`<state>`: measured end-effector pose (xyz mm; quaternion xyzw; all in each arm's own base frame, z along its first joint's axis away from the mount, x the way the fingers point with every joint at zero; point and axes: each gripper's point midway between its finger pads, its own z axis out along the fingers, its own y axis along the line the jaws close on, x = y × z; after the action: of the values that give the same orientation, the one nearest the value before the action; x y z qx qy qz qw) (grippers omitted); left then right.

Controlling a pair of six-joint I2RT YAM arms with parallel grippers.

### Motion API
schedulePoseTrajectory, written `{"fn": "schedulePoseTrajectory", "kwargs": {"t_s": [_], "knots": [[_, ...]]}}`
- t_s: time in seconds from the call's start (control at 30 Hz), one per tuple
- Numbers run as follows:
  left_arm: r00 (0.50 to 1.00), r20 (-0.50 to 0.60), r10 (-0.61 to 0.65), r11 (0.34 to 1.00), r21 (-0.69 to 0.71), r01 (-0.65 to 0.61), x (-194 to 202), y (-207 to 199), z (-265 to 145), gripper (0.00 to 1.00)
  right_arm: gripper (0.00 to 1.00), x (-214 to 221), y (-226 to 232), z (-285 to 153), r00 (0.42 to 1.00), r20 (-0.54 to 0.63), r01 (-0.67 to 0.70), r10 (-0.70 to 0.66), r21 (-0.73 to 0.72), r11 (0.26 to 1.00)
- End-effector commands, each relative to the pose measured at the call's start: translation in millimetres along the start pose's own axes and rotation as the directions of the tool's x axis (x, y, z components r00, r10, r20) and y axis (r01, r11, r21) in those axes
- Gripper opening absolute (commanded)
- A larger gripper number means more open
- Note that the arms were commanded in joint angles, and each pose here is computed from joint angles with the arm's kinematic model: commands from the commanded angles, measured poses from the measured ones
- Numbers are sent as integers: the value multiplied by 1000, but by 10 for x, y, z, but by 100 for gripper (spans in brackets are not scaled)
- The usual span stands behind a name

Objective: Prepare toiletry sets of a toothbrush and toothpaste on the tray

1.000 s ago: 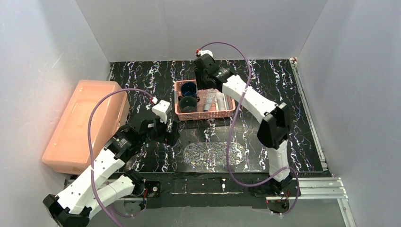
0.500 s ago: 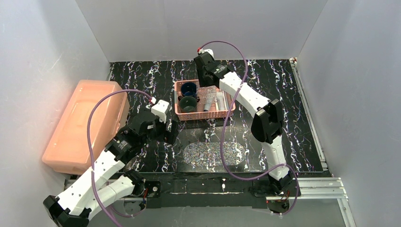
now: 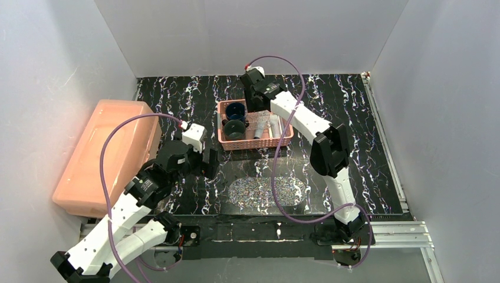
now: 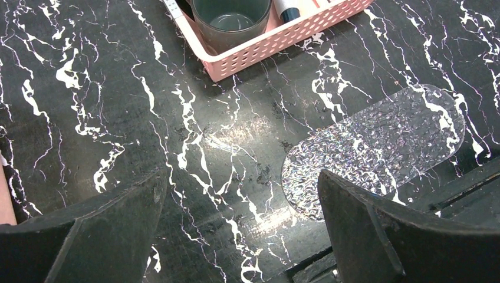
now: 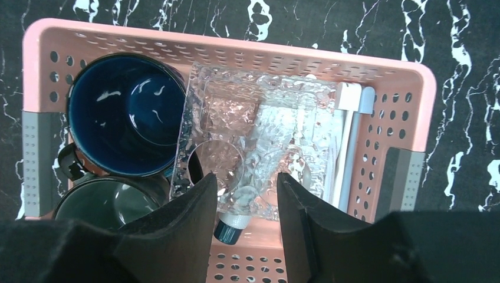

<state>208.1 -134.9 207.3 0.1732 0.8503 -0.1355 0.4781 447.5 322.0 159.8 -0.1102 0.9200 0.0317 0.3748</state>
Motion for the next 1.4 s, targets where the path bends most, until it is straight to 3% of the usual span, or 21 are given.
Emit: {"fn": "schedulePoseTrajectory", "kwargs": {"t_s": [0.0,0.5,0.93,1.37], "knots": [[1000,9,-9,1000,4,9,-95,-14,-37,99,50,74,41,108,1000,-19,-19,19,3,1000],[999,33,-21,1000,14,21,-120,-24,-84,99,43,259,20,305,998,-62,-13,16,40,999],[999,25,-19,1000,22,19,-107,-39,-75,99,2,231,-48,174,999,-37,-23,25,48,999],[1000,-7,-9,1000,6,10,-73,-24,-5,99,1,-20,-217,-187,992,98,-85,78,63,994]]}}
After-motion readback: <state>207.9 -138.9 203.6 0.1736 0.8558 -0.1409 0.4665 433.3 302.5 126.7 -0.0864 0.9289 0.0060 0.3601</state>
